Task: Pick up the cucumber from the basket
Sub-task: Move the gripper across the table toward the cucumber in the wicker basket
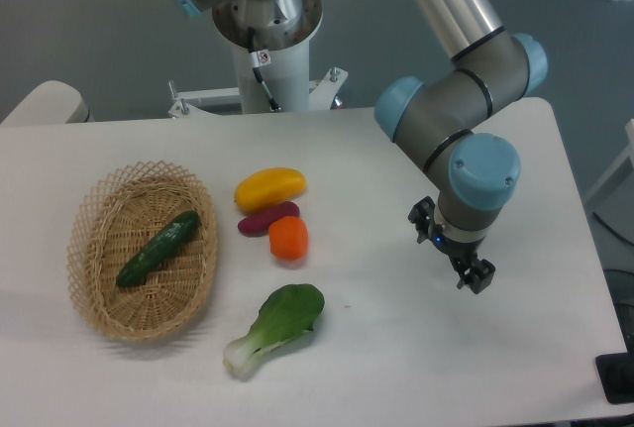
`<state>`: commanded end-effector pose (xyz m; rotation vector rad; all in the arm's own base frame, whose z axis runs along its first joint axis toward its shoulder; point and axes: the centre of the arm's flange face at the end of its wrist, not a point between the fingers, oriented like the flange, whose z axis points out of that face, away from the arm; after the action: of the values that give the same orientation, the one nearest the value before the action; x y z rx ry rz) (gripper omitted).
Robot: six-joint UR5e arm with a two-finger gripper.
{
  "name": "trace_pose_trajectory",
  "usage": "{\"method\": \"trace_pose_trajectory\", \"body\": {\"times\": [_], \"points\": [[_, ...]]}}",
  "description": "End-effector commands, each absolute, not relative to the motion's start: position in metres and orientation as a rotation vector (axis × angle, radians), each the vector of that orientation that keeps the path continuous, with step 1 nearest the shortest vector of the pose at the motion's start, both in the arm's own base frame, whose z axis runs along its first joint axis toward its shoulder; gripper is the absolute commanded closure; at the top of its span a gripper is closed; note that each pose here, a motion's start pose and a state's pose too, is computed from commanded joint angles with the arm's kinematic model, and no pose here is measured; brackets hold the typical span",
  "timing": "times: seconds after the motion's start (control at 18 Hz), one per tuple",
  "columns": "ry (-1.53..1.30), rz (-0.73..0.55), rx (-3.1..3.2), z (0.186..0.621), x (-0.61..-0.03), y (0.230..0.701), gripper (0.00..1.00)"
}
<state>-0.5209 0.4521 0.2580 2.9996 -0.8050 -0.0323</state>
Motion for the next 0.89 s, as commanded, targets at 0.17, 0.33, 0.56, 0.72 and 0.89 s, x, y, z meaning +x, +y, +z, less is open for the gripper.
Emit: {"method": "trace_pose_trajectory", "body": {"times": [0.17,0.33,0.56,0.72,0.89], "points": [[-0.81,-0.037,2.999,0.259,-0.52,0.454,0.0],[-0.8,-0.041,2.999,0.262,-0.52,0.458,0.0],[-0.745,-0.043,3.016,0.261,-0.509,0.469,0.0],[-0.703,-0.046,3.026,0.264,-0.486,0.486,0.0],[-0.581,-0.041,3.053,0.265,-0.458,0.501,0.0]]}}
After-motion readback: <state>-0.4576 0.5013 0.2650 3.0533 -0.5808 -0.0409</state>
